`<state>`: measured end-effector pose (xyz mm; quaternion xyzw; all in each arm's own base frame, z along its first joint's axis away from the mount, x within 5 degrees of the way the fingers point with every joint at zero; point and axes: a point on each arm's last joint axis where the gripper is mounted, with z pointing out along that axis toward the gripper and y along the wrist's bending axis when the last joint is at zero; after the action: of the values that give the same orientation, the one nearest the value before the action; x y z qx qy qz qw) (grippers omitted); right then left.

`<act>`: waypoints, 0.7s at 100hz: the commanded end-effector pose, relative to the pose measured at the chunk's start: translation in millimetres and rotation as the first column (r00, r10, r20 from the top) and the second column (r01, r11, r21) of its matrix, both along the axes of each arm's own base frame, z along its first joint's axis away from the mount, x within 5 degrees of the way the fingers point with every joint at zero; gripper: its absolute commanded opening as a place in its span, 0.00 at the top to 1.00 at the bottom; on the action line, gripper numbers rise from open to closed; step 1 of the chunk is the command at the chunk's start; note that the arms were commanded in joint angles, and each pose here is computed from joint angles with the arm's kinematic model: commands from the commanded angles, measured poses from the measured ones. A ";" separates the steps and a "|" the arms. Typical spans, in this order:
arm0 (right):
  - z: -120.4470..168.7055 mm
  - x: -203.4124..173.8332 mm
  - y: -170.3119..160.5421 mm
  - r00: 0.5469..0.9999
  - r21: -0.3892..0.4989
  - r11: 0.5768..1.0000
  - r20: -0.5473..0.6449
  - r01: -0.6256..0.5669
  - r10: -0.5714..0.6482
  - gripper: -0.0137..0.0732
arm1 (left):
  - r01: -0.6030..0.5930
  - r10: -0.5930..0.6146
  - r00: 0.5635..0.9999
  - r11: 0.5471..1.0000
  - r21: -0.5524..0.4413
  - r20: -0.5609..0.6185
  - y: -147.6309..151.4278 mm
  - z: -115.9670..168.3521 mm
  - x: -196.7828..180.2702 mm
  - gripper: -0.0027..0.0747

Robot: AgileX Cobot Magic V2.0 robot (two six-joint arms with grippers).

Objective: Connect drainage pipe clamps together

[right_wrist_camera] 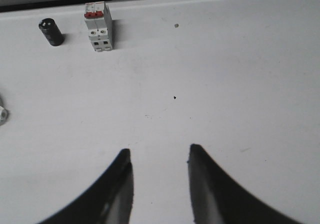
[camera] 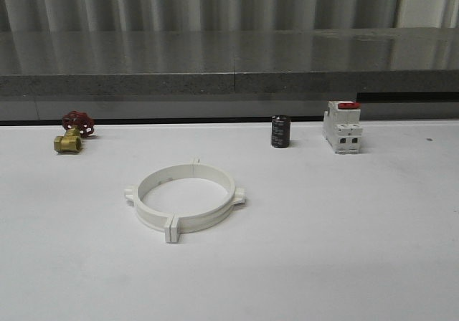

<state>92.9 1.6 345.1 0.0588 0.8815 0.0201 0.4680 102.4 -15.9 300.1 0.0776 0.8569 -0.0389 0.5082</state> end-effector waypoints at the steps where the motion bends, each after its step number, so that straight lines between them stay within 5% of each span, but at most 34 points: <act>1: 13.1 -1.6 -0.8 0.995 -0.012 1.000 0.095 -0.012 0.014 0.73 | -0.007 0.010 0.995 1.000 -0.027 0.094 -0.2 14.7 2.9 0.99; 10: 13.2 -1.9 -0.9 0.995 -0.012 1.000 0.097 -0.012 0.013 0.93 | -0.007 0.010 0.995 1.000 -0.027 0.094 -0.2 14.7 2.9 0.99; 70: 13.4 -1.8 -0.8 0.995 -0.011 1.000 0.099 -0.012 0.013 0.92 | -0.007 0.010 0.995 1.000 -0.027 0.094 -0.2 14.7 2.9 0.99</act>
<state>88.7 0.7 346.4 0.0590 0.8781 0.0213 0.4743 102.4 -15.9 300.1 0.0776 0.8569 -0.0389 0.5082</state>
